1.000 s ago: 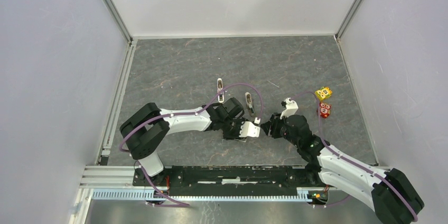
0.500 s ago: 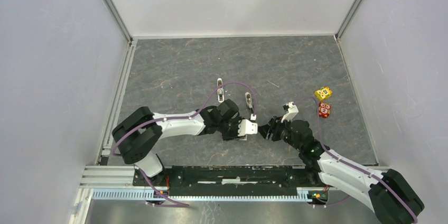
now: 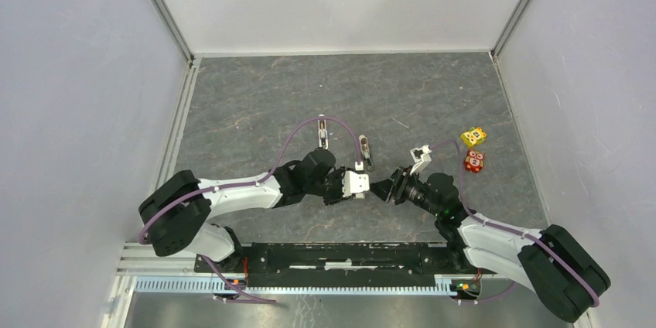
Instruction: Load the staples into the stapler
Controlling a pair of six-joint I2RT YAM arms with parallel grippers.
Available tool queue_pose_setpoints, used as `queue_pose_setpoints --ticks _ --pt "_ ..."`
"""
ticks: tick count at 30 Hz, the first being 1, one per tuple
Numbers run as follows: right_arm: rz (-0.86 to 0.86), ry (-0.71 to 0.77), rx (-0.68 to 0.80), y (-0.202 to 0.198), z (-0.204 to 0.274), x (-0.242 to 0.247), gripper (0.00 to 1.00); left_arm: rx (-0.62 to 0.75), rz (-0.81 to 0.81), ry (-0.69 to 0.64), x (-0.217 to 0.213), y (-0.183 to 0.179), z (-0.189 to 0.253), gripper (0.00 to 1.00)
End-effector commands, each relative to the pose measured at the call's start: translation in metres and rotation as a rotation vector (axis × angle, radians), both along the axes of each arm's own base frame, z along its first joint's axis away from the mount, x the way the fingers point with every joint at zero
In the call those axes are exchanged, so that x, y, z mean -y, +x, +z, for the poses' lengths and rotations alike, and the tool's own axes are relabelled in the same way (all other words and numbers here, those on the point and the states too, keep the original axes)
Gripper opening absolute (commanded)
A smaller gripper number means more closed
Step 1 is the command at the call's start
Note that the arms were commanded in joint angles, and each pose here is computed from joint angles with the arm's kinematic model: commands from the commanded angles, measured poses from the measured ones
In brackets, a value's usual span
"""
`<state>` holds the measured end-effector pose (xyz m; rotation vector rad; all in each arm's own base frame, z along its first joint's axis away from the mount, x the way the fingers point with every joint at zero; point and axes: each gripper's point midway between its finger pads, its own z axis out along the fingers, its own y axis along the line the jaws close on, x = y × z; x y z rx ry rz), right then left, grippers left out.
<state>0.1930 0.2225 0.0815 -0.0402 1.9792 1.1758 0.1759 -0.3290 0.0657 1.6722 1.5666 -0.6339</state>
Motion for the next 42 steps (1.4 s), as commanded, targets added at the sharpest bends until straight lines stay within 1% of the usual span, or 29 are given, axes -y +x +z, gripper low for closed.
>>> queue_pose_setpoints --ticks 1,8,16,42 --pt "0.023 0.052 0.001 -0.009 0.001 0.000 0.58 0.045 0.025 -0.116 0.014 0.008 0.029 0.42" --pt "0.009 0.039 -0.015 -0.008 -0.005 0.002 0.57 0.063 0.028 -0.140 0.014 0.009 0.036 0.42" --pt "-0.038 0.023 -0.007 -0.004 -0.007 0.009 0.56 0.104 0.055 -0.136 0.007 0.014 0.039 0.42" --pt "0.048 0.079 -0.029 -0.013 -0.002 -0.004 0.56 0.115 0.013 -0.215 0.016 0.008 0.056 0.43"
